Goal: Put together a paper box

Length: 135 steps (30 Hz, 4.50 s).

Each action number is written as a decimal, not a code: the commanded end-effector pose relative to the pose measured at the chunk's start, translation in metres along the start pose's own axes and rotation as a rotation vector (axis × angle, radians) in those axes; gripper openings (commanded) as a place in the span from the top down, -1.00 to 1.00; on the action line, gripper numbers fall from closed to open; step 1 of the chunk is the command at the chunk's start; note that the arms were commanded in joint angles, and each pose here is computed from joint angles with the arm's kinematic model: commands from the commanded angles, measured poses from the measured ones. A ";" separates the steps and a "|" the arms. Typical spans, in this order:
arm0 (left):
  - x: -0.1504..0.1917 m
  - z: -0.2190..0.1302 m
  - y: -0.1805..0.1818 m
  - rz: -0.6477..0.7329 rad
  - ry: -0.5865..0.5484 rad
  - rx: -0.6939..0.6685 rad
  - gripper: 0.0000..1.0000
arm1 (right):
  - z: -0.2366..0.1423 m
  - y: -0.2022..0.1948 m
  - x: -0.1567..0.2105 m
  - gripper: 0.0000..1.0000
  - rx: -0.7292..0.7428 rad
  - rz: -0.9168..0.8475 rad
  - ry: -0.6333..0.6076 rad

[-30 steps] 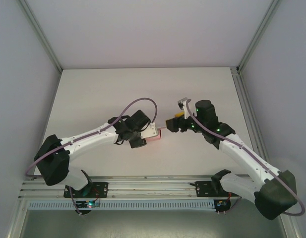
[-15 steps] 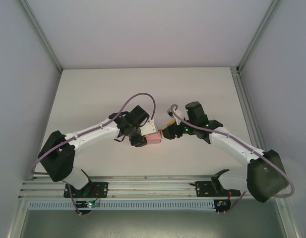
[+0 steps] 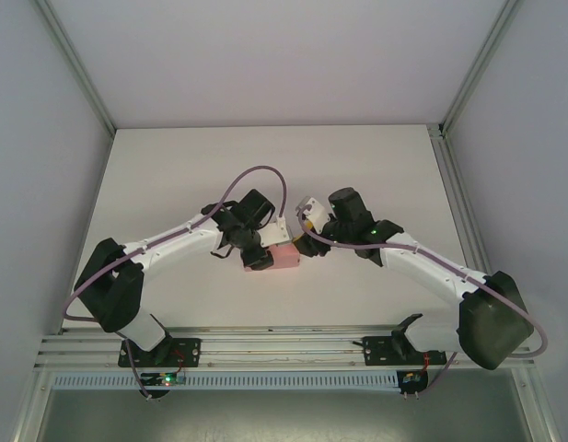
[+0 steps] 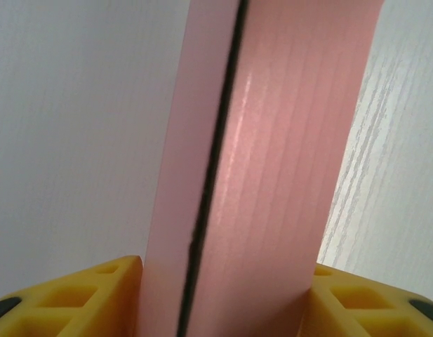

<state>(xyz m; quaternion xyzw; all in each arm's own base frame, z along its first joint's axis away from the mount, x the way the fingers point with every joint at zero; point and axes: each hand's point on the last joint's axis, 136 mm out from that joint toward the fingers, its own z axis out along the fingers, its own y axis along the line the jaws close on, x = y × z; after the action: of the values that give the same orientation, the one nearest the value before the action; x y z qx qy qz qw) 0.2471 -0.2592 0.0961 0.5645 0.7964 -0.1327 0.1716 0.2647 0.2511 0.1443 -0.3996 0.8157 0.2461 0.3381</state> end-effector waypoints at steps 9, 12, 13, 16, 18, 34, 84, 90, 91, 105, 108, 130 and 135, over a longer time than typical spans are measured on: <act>0.018 0.011 -0.011 -0.028 0.065 0.091 -0.14 | 0.005 -0.017 -0.002 0.48 0.091 0.002 0.040; 0.018 0.012 -0.008 -0.039 0.074 0.077 -0.16 | 0.002 -0.021 -0.013 0.79 0.109 0.074 0.033; 0.018 0.013 -0.006 -0.050 0.077 0.072 -0.16 | 0.000 -0.019 -0.017 0.86 0.100 0.104 0.034; 0.017 0.015 -0.003 -0.067 0.081 0.062 -0.15 | -0.005 -0.003 -0.028 0.95 0.030 0.200 0.033; 0.016 0.017 -0.002 -0.075 0.080 0.065 -0.15 | -0.005 0.002 -0.029 0.96 0.012 0.287 0.038; 0.012 0.020 0.001 -0.093 0.104 0.067 -0.08 | -0.001 0.008 -0.032 1.00 -0.206 0.809 0.182; -0.001 0.019 -0.006 -0.081 0.080 0.084 -0.09 | 0.006 -0.013 0.035 1.00 0.032 0.493 0.120; -0.012 0.008 -0.009 -0.087 0.019 0.089 -0.14 | 0.008 -0.013 0.035 1.00 0.087 0.444 0.117; -0.014 0.006 -0.009 -0.087 0.008 0.085 -0.18 | 0.008 -0.014 0.033 1.00 0.097 0.439 0.112; -0.039 -0.053 0.002 -0.187 -0.148 -0.054 -1.00 | 0.004 -0.030 0.026 1.00 0.251 0.476 0.116; -0.032 -0.070 0.014 -0.330 -0.146 -0.150 -1.00 | 0.004 -0.034 0.023 1.00 0.269 0.492 0.112; 0.021 -0.053 0.022 -0.775 0.046 -0.259 0.35 | 0.011 -0.024 0.017 1.00 0.262 0.452 0.129; 0.021 -0.050 0.025 -0.808 0.049 -0.271 0.68 | 0.012 -0.021 0.020 1.00 0.266 0.428 0.137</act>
<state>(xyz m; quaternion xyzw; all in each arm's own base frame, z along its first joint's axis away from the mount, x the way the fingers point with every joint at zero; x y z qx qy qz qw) 0.2589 -0.2141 0.1241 0.1954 0.9648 -0.0758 0.1591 0.2849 0.2422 0.1285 -0.1726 0.9212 0.1966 0.2881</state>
